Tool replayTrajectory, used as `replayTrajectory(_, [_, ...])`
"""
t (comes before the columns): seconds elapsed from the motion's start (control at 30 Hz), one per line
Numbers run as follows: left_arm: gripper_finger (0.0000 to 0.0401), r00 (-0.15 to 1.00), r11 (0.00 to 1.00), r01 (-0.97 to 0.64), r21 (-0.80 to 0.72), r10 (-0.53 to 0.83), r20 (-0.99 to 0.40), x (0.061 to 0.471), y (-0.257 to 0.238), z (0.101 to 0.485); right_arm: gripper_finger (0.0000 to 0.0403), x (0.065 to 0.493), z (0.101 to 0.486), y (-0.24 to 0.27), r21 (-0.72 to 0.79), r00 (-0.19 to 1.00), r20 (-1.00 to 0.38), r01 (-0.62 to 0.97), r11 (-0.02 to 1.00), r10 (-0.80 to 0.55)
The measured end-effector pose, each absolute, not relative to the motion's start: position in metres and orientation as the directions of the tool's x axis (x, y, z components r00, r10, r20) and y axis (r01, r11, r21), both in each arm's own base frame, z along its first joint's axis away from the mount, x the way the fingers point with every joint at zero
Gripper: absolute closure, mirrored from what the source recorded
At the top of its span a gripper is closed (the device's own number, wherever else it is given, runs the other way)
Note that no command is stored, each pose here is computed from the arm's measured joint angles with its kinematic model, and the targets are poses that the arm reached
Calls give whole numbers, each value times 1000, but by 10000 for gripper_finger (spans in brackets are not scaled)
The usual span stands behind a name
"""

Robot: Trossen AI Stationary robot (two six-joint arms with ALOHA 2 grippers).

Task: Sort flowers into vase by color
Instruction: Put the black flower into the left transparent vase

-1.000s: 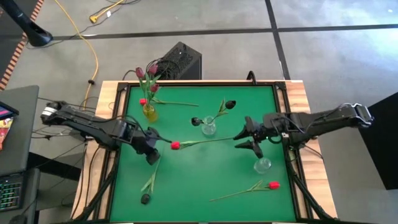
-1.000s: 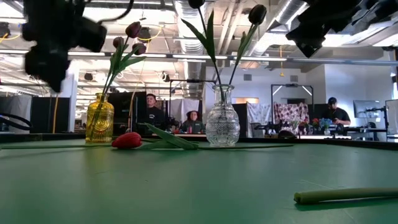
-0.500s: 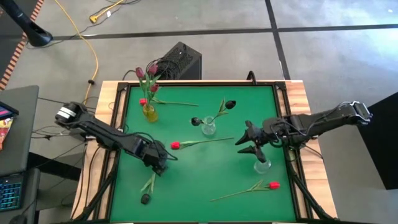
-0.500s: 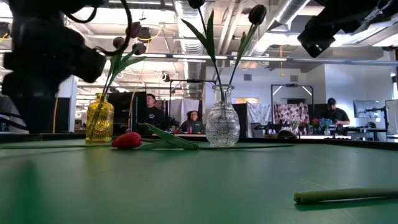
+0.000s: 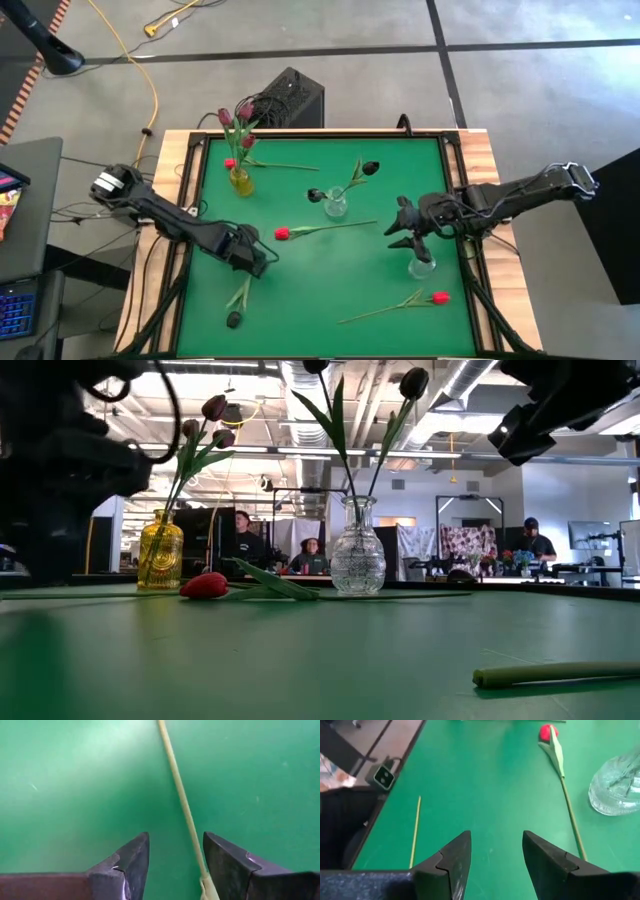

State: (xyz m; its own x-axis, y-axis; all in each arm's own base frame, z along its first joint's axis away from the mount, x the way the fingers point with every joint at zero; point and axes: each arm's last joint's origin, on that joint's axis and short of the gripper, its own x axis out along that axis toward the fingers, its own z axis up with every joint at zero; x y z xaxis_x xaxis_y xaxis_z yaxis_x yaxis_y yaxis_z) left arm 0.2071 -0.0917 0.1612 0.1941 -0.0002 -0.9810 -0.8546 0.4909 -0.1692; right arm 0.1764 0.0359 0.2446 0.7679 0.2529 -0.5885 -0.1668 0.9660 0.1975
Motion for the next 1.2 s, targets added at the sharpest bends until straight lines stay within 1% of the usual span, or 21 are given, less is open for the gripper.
replayTrajectory(0.2, [227,264,439,-859,-262,-60,-963,201,-103,146,200,176,244,36,181,761,-598,-178,967,252])
replayTrajectory(0.47, [227,278,420,-872,-251,4,-961,195,-112,142,200,176,244,36,129,765,-593,-216,968,250])
replayTrajectory(0.67, [227,254,444,-871,-213,35,-966,197,-117,132,200,177,245,36,116,775,-581,-225,967,250])
replayTrajectory(0.8, [230,254,507,-839,-198,42,-966,205,-121,137,200,177,246,36,116,778,-577,-226,967,251])
replayTrajectory(0.9, [247,242,557,-811,-177,45,-969,209,-123,143,200,177,246,36,114,780,-575,-223,968,247])
replayTrajectory(0.97, [267,268,577,-791,-204,28,-963,214,-126,148,200,178,246,36,116,783,-570,-222,968,248])
replayTrajectory(1.03, [289,289,590,-774,-227,10,-957,218,-129,149,200,178,246,36,116,784,-570,-222,968,248])
replayTrajectory(1.2, [359,266,607,-764,-218,-12,-964,223,-130,142,200,178,247,36,128,788,-564,-214,968,249])
